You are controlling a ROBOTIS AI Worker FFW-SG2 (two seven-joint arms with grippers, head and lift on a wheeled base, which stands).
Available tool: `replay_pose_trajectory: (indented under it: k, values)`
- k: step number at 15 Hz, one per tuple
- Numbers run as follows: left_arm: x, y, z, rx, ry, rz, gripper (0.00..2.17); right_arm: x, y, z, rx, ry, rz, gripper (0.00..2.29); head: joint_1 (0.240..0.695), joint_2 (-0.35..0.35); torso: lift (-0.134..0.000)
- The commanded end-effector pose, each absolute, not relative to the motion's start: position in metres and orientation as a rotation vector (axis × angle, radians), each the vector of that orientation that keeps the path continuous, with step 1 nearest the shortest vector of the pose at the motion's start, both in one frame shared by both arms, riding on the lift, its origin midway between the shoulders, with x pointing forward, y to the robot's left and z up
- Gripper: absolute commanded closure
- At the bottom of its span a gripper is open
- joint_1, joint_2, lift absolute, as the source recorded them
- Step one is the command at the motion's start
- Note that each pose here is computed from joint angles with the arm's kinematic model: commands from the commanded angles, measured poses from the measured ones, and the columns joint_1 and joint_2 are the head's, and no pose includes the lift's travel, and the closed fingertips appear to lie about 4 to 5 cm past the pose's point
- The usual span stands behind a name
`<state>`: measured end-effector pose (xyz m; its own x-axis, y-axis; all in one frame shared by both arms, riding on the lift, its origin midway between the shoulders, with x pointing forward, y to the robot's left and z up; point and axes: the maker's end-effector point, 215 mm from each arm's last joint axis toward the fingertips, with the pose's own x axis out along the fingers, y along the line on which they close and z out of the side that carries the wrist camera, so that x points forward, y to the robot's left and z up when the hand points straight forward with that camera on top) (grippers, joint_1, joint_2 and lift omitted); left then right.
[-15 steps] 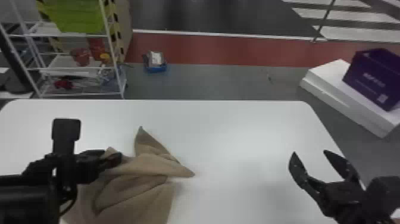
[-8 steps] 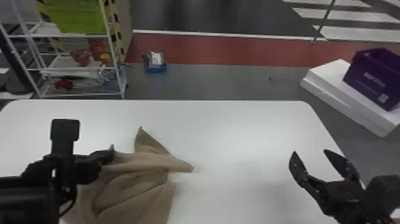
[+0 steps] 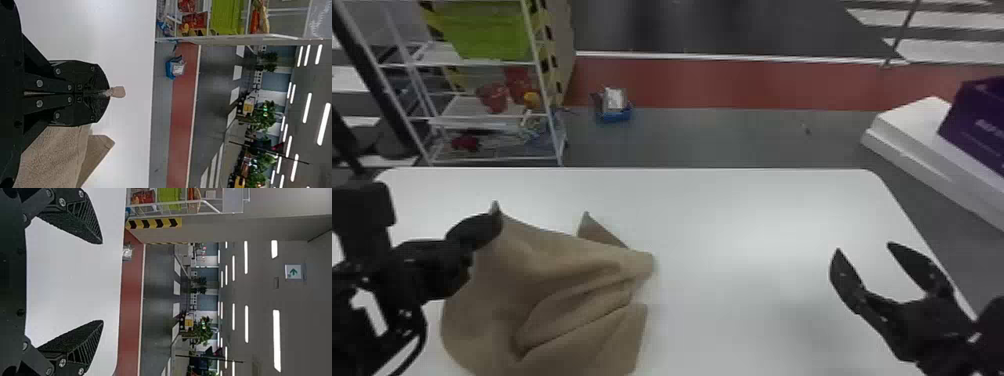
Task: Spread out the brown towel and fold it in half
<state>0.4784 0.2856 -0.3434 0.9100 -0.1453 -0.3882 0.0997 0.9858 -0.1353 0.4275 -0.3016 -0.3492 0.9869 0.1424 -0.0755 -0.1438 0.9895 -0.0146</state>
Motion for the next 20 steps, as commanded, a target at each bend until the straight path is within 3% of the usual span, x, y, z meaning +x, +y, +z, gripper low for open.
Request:
replay_pose_trajectory:
  k: [1,3,8,13,16,20]
  values:
    - [0.467,0.293,-0.3,-0.188,0.306,-0.149,1.35,0.427,-0.289,-0.342,-0.023,0.036,0.207,0.17,0.695,-0.026,-0.124]
    - [0.458,0.302,-0.282,-0.197,0.27,-0.146,1.35,0.427,-0.28,-0.341,-0.021,0.024,0.236,0.17,0.695,-0.003,-0.124]
    - [0.453,0.317,-0.282,-0.186,0.27,-0.104,1.35,0.427,-0.268,-0.339,-0.02,0.013,0.265,0.17,0.695,0.048,-0.124]
    - [0.442,0.406,-0.263,-0.065,0.17,0.191,1.35,0.426,-0.269,-0.34,-0.024,0.017,0.268,0.17,0.695,0.114,-0.124]
    - [0.413,0.461,-0.284,0.01,0.252,0.35,1.35,0.427,-0.268,-0.343,-0.024,0.02,0.271,0.17,0.695,0.182,-0.124]
    - [0.373,0.486,-0.339,0.027,0.431,0.415,1.27,0.43,-0.259,-0.341,-0.021,0.014,0.284,0.17,0.695,0.277,-0.124]
